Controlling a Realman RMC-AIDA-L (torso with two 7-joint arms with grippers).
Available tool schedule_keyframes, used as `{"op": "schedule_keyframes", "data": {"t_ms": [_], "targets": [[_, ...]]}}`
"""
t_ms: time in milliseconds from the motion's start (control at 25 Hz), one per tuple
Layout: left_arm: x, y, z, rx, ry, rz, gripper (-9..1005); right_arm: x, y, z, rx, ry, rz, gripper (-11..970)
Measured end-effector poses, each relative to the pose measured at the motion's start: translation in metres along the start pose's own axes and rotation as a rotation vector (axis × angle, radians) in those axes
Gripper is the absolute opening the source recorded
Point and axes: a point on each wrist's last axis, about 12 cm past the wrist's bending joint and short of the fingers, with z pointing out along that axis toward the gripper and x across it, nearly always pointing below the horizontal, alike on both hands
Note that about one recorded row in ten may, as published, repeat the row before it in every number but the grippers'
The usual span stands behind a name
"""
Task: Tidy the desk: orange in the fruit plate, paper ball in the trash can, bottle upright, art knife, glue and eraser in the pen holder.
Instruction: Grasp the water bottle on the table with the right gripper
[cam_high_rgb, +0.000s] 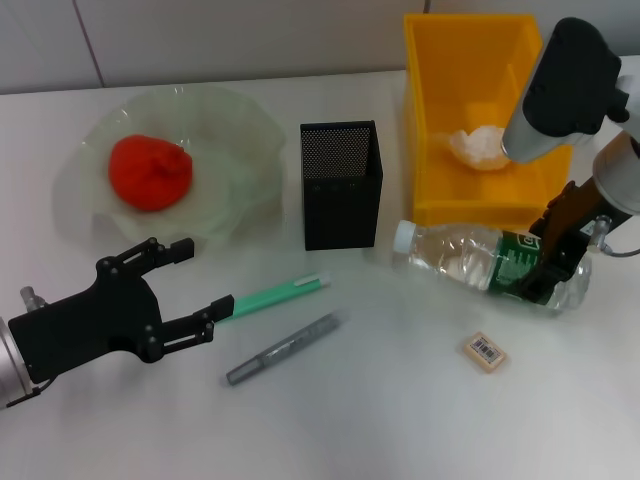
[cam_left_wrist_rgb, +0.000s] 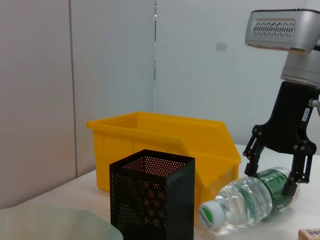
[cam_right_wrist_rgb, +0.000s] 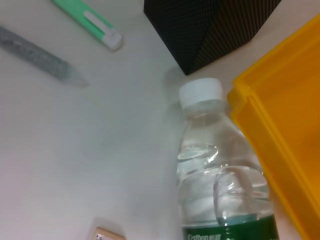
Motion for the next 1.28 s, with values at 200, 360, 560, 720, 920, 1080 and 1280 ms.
{"op": "schedule_keyframes", "data": {"t_ms": [200,360,560,720,920,1080,1280], "targets": [[0.000,0.000,0.000,0.000,0.001,0.000,836,-0.001,0.001,0.010,-0.007,0.011,-0.004,825],[0.000,0.000,0.000,0.000,0.001,0.000,836,-0.002,0.001,0.015,-0.010,0.013,0.000,823],[0.000,0.001,0.000,0.001,0.001,0.001,836,-0.002,0.001,0.022,-0.012,0.015,0.009,822],[0.000,0.001,0.000,0.001,0.001,0.001,836,-0.001,0.002,0.026,-0.018,0.017,0.013,820],[0.000,0.001,0.000,0.001,0.001,0.002,836,-0.001,0.002,0.028,-0.021,0.017,0.016,818],[-0.001,0.001,0.000,0.002,0.000,0.002,835,0.000,0.003,0.029,-0.020,0.019,0.018,817],[-0.001,0.000,0.001,0.005,-0.001,0.002,835,0.001,0.004,0.033,-0.033,0.032,0.023,815]]}}
